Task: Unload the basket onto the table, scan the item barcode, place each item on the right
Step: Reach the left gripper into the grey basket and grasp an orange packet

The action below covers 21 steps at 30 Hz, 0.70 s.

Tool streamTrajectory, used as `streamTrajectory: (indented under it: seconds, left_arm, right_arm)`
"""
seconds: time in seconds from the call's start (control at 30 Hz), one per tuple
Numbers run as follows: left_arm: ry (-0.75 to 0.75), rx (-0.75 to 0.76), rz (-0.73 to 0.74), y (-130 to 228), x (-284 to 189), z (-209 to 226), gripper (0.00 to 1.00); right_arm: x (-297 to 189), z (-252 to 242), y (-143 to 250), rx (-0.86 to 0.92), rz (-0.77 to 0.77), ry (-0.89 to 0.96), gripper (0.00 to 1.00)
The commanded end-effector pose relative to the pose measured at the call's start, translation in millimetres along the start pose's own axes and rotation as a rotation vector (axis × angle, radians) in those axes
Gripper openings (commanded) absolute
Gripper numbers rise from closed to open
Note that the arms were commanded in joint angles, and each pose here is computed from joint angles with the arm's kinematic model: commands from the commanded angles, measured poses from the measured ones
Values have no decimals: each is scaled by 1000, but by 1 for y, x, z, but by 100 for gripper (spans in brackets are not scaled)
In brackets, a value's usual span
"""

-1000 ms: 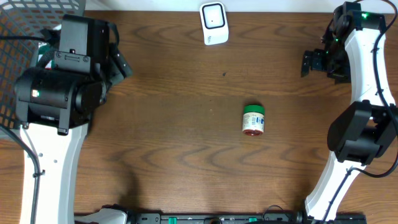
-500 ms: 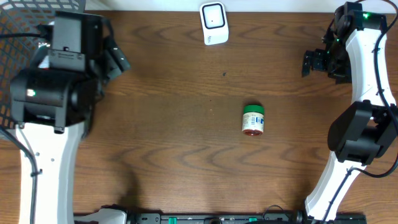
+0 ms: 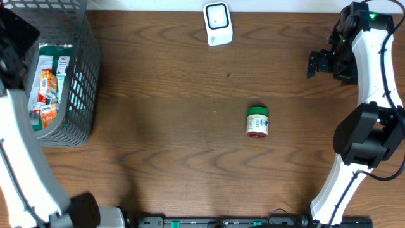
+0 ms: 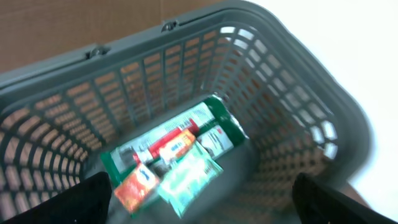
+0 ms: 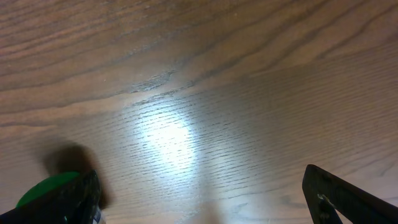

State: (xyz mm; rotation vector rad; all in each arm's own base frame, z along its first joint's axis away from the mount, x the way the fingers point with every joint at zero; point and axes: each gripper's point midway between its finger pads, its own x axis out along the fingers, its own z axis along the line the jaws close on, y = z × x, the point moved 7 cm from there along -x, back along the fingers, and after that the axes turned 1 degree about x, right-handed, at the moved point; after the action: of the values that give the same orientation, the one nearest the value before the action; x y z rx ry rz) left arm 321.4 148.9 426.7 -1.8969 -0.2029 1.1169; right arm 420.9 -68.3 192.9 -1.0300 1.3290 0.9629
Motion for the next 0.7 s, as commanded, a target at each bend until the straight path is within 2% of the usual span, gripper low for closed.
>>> streamTrajectory:
  seconds: [0.0, 0.2, 0.23, 0.43, 0.57, 0.67]
  left_arm:
    - [-34, 134, 47, 1, 48, -5, 93]
    - [-40, 248, 149, 16, 125, -10, 98]
    - [-27, 262, 183, 22, 149, -8, 98]
    - [-61, 257, 262, 41, 207, 5, 99]
    - [-71, 284, 344, 64, 241, 11, 89]
    - [29, 377, 440, 89, 262, 5, 85]
  right_arm:
    - [-2, -1, -2, -5, -11, 12, 99]
    - [-2, -1, -2, -6, -11, 12, 99]
    - [-2, -1, -2, -6, -11, 12, 99]
    - [-2, -1, -2, -6, -11, 12, 99]
    - [-2, -1, -2, -6, -11, 12, 99]
    - [-2, -1, -2, -6, -11, 12, 99]
